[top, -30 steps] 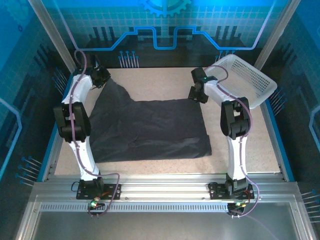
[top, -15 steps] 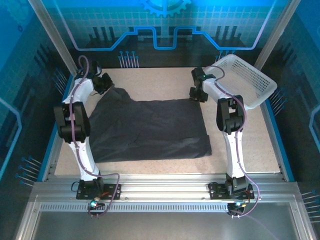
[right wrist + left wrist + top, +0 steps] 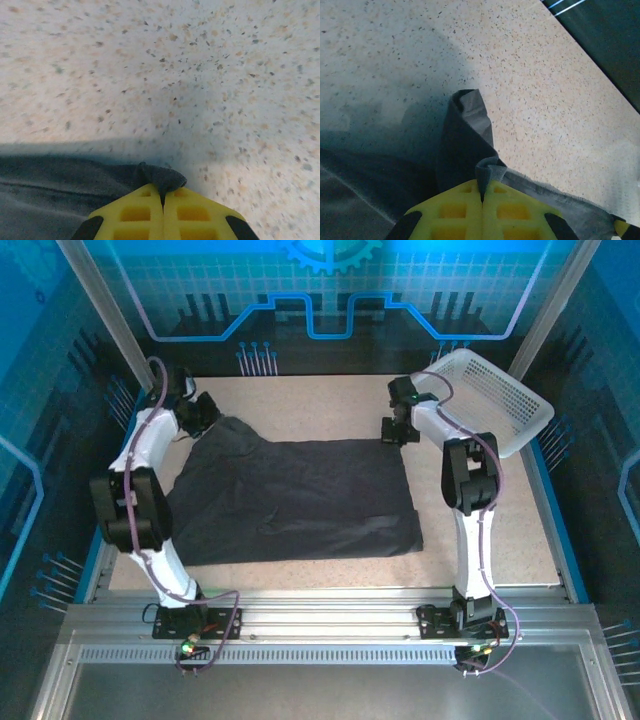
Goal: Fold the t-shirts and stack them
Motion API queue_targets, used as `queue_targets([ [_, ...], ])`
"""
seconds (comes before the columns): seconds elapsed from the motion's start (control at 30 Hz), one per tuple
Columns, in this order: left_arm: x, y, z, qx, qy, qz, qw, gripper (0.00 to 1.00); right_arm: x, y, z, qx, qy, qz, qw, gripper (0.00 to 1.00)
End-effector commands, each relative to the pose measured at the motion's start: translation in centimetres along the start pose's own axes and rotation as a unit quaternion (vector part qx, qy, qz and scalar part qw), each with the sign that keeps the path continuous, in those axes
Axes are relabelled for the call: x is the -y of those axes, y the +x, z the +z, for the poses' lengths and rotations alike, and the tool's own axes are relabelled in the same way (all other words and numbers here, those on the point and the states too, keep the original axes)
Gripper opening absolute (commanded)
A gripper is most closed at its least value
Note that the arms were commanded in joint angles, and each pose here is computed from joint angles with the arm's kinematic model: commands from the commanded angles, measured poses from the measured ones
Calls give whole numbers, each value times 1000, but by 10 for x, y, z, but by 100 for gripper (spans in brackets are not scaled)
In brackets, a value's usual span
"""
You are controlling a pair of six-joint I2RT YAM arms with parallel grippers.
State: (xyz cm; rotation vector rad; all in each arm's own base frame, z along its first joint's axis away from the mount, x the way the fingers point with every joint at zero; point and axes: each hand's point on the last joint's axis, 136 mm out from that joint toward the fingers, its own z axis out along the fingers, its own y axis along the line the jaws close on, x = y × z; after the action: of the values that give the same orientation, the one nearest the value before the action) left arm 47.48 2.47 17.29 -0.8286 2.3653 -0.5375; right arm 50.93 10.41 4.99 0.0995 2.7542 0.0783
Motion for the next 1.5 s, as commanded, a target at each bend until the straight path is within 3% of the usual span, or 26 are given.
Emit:
queue_targets([
  [0.0, -4, 15, -31, 18, -7, -12, 1000, 0, -15, -22, -46, 73, -38, -24, 996, 0],
  [0.23, -55, 59, -87, 61, -82, -50, 994, 0, -3, 22, -76, 80, -32, 43, 995, 0],
  [0.57, -149, 137, -148, 103, -219, -132, 961, 0, 29, 122, -76, 16, -6, 106, 994, 0],
  [1.23, -193, 195, -157, 76, -262, -191, 943, 0, 62, 183, -88, -24, 43, 132, 990, 0],
  [1.33, -198, 213, -150, 54, -258, -222, 939, 0, 72, 194, -88, -40, 58, 162, 984, 11],
  [1.4, -197, 219, -146, 46, -250, -232, 939, 0, 79, 207, -86, -54, 65, 178, 980, 32],
  [1.47, -197, 220, -150, 49, -254, -243, 935, 13, 80, 204, -94, -45, 62, 185, 980, 42],
])
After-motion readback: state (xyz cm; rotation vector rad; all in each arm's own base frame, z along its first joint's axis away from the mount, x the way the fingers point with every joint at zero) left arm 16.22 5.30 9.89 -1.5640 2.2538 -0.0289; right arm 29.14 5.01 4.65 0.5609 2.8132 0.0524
